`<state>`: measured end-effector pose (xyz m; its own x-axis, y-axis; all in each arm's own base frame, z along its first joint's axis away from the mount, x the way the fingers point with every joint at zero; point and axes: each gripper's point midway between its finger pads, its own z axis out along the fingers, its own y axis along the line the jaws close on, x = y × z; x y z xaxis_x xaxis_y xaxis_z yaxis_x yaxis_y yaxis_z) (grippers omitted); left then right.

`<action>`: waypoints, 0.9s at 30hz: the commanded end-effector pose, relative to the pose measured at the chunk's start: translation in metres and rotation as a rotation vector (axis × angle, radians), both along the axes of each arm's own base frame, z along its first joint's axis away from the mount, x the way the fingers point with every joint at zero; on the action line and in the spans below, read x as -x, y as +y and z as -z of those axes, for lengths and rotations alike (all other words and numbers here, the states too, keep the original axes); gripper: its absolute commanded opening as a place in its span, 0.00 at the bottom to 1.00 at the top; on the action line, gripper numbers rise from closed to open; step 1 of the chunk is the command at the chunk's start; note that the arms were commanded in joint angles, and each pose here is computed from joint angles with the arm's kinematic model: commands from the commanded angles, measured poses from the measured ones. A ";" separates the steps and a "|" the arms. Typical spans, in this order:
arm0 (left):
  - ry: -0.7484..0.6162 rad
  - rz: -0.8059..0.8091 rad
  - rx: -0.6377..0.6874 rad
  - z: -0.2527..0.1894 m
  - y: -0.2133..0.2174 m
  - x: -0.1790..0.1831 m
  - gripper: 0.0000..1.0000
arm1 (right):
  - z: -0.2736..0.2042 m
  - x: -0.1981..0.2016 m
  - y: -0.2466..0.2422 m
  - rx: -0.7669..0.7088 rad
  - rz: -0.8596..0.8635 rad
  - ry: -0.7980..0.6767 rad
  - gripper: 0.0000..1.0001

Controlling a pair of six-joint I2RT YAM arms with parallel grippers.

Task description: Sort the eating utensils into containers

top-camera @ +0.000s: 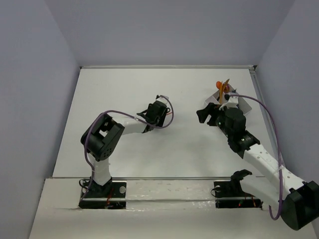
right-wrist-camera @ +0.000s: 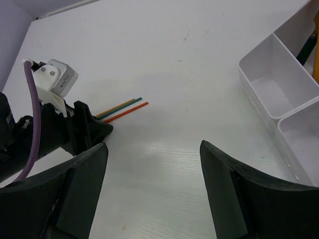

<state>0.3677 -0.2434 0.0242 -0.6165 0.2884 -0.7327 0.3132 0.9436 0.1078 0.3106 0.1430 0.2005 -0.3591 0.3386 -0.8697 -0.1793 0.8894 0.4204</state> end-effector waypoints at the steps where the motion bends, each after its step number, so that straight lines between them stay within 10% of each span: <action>1: 0.026 0.011 -0.024 0.008 -0.001 -0.003 0.49 | -0.015 -0.001 0.004 -0.023 -0.013 -0.046 0.80; 22: 0.168 0.072 0.057 0.026 -0.011 0.045 0.19 | -0.012 0.012 0.001 -0.016 -0.026 -0.012 0.81; 27: 0.195 0.072 0.055 0.031 -0.009 0.056 0.27 | 0.015 0.017 0.013 -0.004 -0.088 0.091 1.00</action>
